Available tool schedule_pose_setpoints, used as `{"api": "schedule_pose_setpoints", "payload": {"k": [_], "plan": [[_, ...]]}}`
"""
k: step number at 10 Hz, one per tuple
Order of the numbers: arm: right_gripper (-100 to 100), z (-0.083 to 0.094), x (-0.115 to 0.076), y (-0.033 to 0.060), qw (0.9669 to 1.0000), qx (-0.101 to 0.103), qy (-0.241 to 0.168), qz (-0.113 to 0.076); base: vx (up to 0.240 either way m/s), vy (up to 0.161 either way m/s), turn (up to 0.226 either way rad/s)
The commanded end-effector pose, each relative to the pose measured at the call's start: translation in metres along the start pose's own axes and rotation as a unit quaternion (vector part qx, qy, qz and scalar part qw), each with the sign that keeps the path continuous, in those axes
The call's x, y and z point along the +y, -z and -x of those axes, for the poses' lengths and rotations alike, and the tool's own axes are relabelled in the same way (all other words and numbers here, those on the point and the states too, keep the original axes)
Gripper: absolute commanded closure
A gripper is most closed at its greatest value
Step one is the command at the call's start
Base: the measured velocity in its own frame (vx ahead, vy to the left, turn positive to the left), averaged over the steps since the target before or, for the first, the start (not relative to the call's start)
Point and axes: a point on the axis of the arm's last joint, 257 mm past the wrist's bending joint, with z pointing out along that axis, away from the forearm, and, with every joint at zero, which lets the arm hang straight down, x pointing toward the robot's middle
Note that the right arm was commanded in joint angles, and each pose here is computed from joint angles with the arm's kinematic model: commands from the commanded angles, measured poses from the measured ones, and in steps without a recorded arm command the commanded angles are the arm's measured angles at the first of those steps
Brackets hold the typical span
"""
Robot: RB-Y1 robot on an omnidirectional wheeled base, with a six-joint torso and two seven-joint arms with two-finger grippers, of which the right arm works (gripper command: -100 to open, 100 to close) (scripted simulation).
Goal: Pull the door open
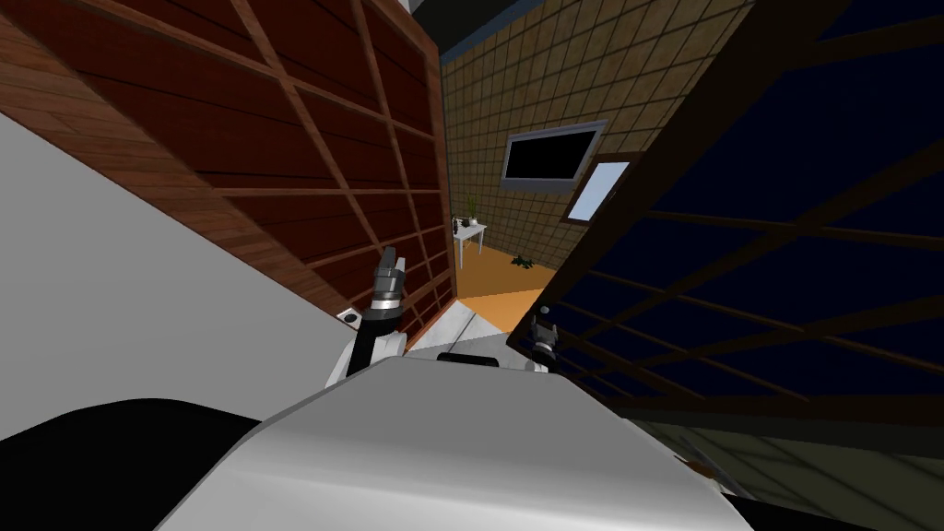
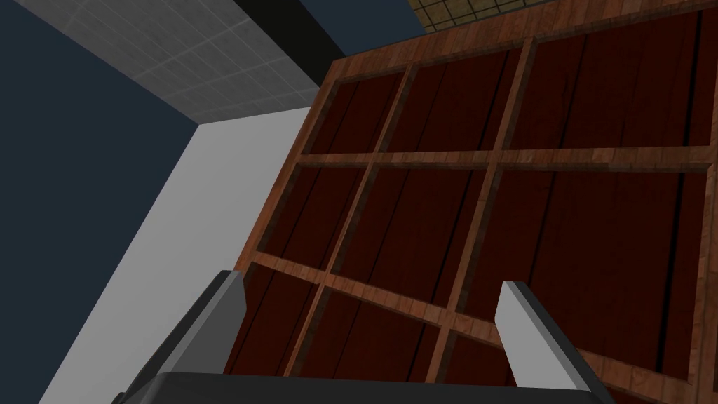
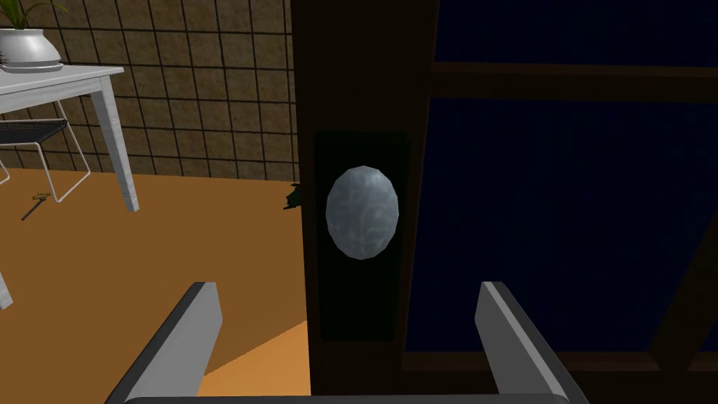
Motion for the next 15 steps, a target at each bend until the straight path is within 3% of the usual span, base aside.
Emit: {"api": "schedule_pose_setpoints", "payload": {"k": [1,5,6,7,12,15], "plan": [[-100,0.001,0.023,0.0009,1.0,0.0,0.0,0.007,0.209,-0.02,0.078],[-100,-0.001,0.059,0.0015,0.9998,0.001,0.0,0.018,0.177,-0.029,0.061],[-100,-0.001,0.053,0.0005,0.9999,0.001,0.001,0.017,0.065,-0.017,0.006],[100,-0.001,0.053,0.0005,0.9999,0.001,0.001,0.017,-0.015,0.005,-0.008],[100,-0.001,0.053,0.0005,0.9999,0.001,0.001,0.017,-0.01,0.0,0.001],[100,-0.001,0.042,0.0024,1.0,0.001,0.0,-0.004,-0.152,-0.01,0.053]]}}
